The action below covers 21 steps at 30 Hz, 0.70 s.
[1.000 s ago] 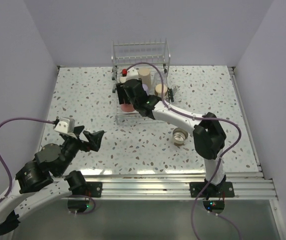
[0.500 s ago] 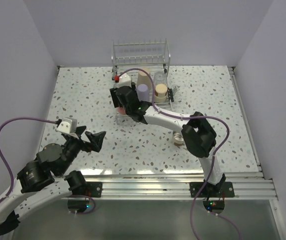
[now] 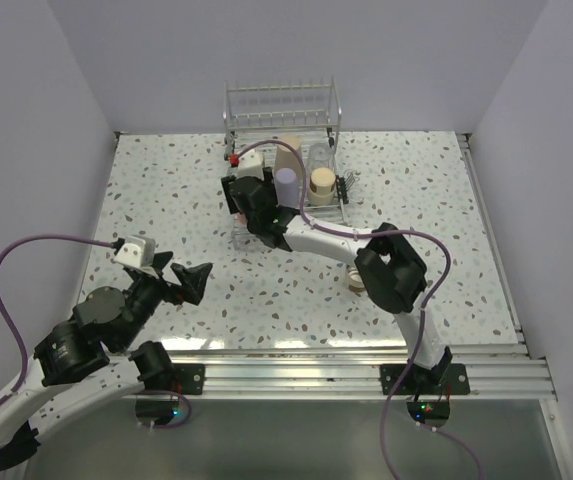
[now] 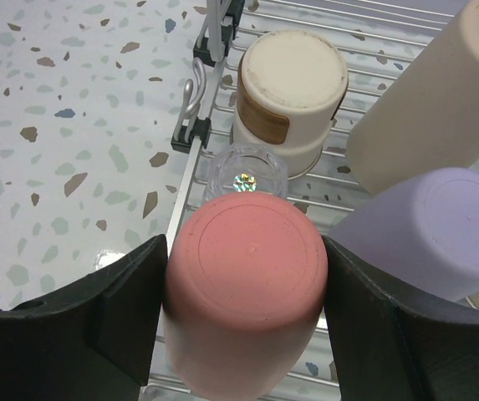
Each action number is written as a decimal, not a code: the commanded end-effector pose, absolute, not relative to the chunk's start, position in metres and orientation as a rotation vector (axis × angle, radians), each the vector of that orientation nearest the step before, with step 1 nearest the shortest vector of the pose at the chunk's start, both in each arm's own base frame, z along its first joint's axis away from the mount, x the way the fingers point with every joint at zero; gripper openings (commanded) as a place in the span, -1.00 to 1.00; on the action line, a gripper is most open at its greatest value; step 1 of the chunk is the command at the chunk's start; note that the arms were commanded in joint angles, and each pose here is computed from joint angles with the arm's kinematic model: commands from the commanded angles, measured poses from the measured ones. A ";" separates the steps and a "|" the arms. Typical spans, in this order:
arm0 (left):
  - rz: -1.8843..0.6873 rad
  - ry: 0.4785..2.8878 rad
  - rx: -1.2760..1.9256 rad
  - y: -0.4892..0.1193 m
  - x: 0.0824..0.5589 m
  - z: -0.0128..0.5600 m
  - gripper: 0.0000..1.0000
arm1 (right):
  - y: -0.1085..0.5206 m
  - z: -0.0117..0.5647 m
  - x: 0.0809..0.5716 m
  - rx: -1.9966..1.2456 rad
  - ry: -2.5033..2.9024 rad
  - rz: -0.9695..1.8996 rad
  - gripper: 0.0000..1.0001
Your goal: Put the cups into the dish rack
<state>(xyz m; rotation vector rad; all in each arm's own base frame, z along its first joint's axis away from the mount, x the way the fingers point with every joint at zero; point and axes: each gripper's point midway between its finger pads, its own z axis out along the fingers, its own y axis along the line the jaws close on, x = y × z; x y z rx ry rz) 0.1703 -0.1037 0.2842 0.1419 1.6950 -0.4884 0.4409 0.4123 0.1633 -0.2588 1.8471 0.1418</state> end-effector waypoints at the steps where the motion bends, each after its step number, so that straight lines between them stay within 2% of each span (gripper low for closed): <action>1: -0.510 1.653 0.142 -0.105 0.171 0.295 1.00 | 0.407 0.172 0.447 -0.191 1.810 0.110 -1.00; 16: -0.512 1.647 0.138 -0.104 0.170 0.295 1.00 | 0.404 0.155 0.445 -0.135 1.873 0.121 -1.00; 17: -0.513 1.646 0.137 -0.104 0.170 0.296 1.00 | 0.406 0.154 0.444 -0.136 1.880 0.129 -0.96; 18: -0.516 1.644 0.137 -0.103 0.170 0.296 1.00 | 0.407 0.152 0.444 -0.149 1.891 0.128 -0.72; 21: -0.521 1.638 0.133 -0.103 0.169 0.297 1.00 | 0.411 0.148 0.444 -0.168 1.908 0.139 -0.40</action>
